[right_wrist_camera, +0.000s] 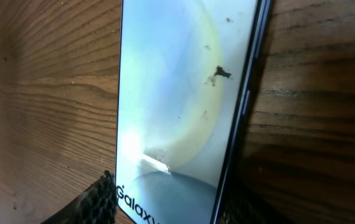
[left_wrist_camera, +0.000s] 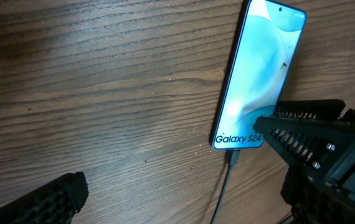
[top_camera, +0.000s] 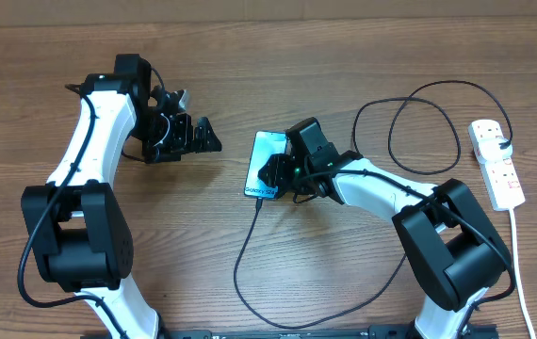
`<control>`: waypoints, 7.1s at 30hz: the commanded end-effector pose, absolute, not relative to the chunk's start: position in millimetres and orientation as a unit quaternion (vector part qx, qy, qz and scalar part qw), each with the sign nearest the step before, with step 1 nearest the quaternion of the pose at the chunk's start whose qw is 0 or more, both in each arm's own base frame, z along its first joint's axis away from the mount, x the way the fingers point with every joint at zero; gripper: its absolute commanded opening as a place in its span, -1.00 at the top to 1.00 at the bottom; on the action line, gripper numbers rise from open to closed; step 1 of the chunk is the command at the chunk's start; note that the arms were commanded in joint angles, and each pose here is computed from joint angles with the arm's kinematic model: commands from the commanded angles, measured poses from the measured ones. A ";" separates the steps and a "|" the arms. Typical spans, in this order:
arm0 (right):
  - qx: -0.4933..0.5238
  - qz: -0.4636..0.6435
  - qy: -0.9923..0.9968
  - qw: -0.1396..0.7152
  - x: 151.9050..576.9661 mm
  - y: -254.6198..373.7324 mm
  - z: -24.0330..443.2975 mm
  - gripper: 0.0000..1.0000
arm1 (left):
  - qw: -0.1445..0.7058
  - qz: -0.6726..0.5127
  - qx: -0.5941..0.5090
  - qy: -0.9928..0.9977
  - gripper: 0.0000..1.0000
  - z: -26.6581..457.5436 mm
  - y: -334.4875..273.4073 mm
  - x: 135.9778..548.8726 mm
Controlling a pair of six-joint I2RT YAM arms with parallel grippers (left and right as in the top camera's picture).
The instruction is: Plug charger to phone and switch on socket
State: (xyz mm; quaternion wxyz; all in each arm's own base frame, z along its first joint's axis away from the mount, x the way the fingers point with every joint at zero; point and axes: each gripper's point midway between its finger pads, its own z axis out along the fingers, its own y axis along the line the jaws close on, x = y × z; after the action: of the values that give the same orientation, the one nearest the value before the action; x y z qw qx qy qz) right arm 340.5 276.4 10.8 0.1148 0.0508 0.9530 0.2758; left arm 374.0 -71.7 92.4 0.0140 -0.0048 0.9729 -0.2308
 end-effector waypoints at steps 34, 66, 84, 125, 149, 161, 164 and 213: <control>0.109 0.167 0.970 0.137 338.0 230.4 3.5 -0.78 | 0.027 -0.228 -0.002 0.973 -0.99 100.3 -71.7 375.4; 0.129 0.082 0.973 0.174 329.3 184.7 41.5 0.93 | 0.027 -0.228 -0.002 0.973 -0.99 100.3 -71.7 375.4; 0.285 -0.026 0.948 0.140 353.3 26.0 203.9 -0.23 | 0.027 -0.228 -0.002 0.973 -0.99 100.3 -71.7 375.4; 0.574 -0.137 0.798 0.124 305.2 -274.4 158.9 -1.00 | 0.029 -0.228 -0.001 0.973 -1.00 100.3 -71.6 376.2; 0.528 -0.126 0.839 0.027 311.2 -280.4 62.8 -1.00 | 0.029 -0.228 -0.001 0.973 -0.99 100.4 -71.7 376.2; 0.520 -0.081 0.848 0.066 329.5 -273.5 30.1 -1.00 | 0.029 -0.228 -0.001 0.973 -0.99 100.4 -71.7 376.2; 0.520 -0.072 0.848 0.073 333.8 -272.6 30.0 -1.00 | 0.029 -0.228 -0.002 0.973 -0.99 100.3 -71.5 376.3; 0.474 0.081 0.869 0.118 342.9 -255.1 46.6 -1.00 | 0.029 -0.228 -0.001 0.973 -0.99 100.4 -71.7 376.2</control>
State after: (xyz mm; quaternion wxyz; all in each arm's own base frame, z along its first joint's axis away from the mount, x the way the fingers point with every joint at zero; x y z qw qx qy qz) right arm 330.6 -262.9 26.6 0.0844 0.5064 0.8570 0.0449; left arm 375.5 -71.1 92.1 0.0173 -0.0041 0.9733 -0.2289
